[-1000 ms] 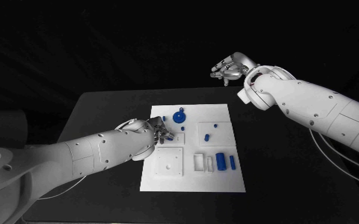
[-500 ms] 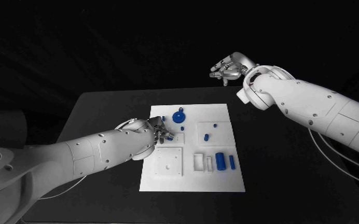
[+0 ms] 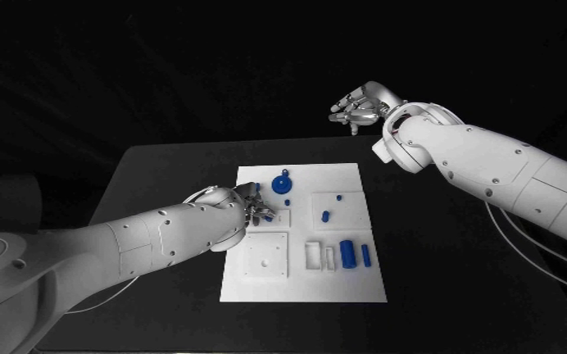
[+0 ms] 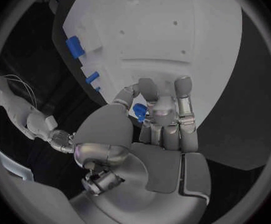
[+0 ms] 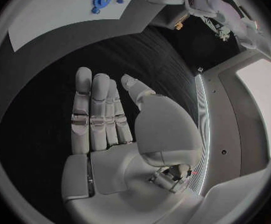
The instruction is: Assemble the parts on the task board
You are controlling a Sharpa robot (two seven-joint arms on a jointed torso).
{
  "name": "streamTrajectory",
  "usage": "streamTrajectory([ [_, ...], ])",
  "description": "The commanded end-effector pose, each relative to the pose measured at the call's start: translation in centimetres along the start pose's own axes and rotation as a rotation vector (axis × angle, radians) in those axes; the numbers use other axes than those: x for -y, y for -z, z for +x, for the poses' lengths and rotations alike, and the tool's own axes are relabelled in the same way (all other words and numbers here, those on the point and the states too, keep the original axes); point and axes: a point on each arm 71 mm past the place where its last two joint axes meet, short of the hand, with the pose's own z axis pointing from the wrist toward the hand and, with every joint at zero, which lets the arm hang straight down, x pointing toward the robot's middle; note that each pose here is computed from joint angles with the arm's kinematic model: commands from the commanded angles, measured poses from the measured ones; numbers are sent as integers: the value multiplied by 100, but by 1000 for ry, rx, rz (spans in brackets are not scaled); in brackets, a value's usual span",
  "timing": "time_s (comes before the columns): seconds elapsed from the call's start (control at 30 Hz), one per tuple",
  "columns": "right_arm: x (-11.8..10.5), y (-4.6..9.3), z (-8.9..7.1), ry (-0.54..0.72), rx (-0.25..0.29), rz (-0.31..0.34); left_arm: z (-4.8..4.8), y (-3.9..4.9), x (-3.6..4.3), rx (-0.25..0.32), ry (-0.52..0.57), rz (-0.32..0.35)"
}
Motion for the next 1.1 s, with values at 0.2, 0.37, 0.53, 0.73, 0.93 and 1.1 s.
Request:
streamTrajectory([
  [0.2, -19, -2, 7, 8, -7, -12, 60, -1, 72, -26, -19, 31],
  [0.37, -20, -3, 9, 8, -7, -12, 67, -2, 75, -30, -23, 32],
  [0.53, -20, -7, 11, 10, -5, -11, 63, -7, 77, -26, -23, 33],
  [0.73, -17, -9, 11, 12, -3, -8, 61, -14, 68, -31, -22, 30],
  [0.93, -13, -10, 9, 12, -2, -6, 59, -21, 61, -34, -19, 25],
  [1.1, -12, -11, 9, 13, -2, -5, 48, -29, 47, -30, -15, 18],
])
